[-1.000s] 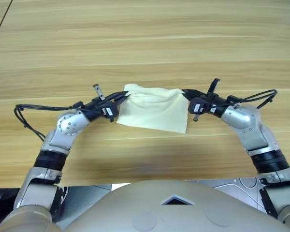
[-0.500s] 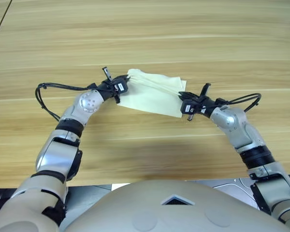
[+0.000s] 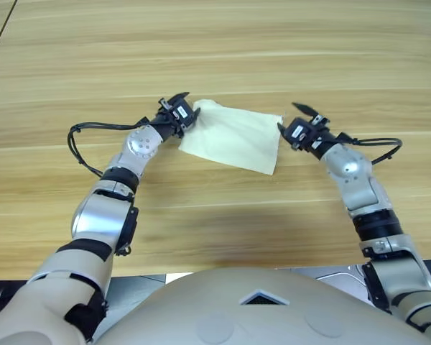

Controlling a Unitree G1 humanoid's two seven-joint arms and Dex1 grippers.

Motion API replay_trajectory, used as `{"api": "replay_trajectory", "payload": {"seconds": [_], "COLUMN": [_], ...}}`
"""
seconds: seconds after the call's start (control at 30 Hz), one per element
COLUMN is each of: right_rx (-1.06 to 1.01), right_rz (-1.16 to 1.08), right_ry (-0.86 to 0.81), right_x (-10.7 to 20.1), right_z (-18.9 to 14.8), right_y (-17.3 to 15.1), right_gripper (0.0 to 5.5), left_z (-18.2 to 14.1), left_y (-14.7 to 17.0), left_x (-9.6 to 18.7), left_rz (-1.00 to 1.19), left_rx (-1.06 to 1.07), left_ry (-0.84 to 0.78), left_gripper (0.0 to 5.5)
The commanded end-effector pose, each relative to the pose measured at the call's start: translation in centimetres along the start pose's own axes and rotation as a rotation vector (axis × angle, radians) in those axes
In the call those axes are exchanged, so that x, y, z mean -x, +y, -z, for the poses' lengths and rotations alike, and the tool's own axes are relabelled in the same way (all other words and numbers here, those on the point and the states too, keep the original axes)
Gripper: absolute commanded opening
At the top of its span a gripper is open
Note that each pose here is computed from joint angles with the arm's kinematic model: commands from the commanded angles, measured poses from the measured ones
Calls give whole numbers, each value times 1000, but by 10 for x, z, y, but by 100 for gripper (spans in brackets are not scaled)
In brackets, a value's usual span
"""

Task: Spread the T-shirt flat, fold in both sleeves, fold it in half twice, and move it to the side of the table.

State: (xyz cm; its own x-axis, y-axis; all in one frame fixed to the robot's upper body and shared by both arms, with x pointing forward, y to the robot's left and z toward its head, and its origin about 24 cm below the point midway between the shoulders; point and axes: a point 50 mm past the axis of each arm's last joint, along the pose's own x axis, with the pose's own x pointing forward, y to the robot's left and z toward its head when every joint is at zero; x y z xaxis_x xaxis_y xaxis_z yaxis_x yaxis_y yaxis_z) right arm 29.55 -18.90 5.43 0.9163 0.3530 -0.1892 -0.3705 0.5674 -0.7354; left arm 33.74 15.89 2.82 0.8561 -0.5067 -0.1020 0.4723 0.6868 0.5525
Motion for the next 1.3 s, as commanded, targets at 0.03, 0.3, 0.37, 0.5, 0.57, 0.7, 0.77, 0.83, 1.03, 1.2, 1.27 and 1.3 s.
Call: {"api": "replay_trajectory", "payload": {"seconds": [0.03, 0.3, 0.37, 0.5, 0.57, 0.7, 0.77, 0.83, 1.03, 1.2, 1.27, 1.3], "right_rx": [-59, -49, -44, -24, -6, 51, 88, 126, 63, -149, -243, -279], "right_rz": [86, 8, -8, -55, -99, -270, -368, -457, -440, -128, 33, 127], "right_ry": [-100, -266, -285, -350, -397, -410, -367, -280, 141, 414, 516, 582], "right_x": [-12, -29, -36, -49, -58, -75, -80, -83, -76, -61, -49, -39], "right_z": [-22, -58, -64, -83, -99, -114, -107, -91, -17, 35, 57, 72], "right_y": [-10, 6, 7, 14, 22, 58, 80, 101, 107, 64, 42, 30], "right_gripper": [382, 522, 537, 537, 537, 537, 537, 537, 537, 537, 537, 537], "left_z": [-30, -39, -26, -3, 4, 9, 7, 4, -7, -3, 2, 6], "left_y": [41, 24, 5, -12, -8, 16, 30, 42, 52, 45, 41, 38], "left_x": [-5, 20, 30, 35, 31, 28, 30, 34, 43, 47, 49, 51], "left_rz": [-276, 24, 180, 275, 207, -36, -173, -295, -443, -456, -456, -460], "left_rx": [179, 31, -105, -298, -377, -377, -303, -192, 40, 113, 136, 147], "left_ry": [-213, -409, -328, -150, -78, -12, -18, -61, -226, -242, -225, -208], "left_gripper": [307, 307, 307, 307, 307, 307, 307, 307, 307, 307, 307, 307]}}
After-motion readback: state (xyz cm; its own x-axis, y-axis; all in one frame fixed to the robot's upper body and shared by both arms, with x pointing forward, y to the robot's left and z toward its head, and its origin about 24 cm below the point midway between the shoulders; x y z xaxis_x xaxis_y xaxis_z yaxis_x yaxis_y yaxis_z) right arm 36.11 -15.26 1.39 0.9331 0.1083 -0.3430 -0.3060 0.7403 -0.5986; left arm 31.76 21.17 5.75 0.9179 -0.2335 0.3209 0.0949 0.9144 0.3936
